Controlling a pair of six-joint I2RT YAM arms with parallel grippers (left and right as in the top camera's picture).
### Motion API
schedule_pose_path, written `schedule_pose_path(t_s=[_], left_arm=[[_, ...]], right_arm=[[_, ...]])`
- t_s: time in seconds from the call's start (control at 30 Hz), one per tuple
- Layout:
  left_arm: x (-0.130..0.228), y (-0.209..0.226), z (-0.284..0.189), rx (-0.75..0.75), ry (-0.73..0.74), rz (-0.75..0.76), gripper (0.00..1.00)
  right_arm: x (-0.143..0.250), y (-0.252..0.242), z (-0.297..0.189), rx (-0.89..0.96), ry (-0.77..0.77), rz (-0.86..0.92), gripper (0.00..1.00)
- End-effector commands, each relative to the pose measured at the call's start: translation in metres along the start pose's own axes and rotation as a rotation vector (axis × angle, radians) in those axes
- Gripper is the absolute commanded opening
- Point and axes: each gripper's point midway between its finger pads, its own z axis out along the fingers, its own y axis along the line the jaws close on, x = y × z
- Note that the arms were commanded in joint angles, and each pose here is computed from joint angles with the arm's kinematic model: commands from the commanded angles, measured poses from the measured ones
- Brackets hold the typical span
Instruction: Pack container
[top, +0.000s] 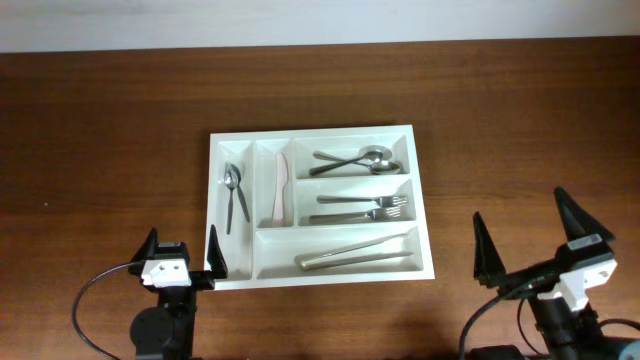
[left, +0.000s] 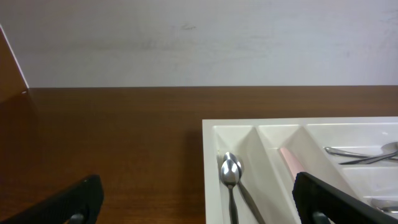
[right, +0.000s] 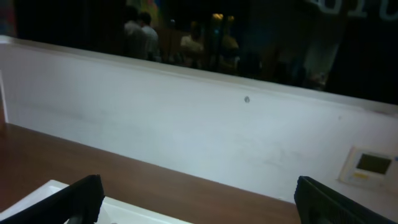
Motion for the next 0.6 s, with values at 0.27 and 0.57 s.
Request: schedule_pose_path(t_s=[0.27, 0.57], left_arm=[[0.001, 0.002, 0.0, -0.009, 0.0, -0.01, 0.99], [0.001, 0.002, 0.0, -0.01, 0.0, -0.01, 0.99]], right_arm=[[0.019, -0.009, -0.016, 0.092, -0.032, 0.005, 0.99], [0.081, -0.012, -0.001, 0.131, -0.015, 0.001, 0.99]])
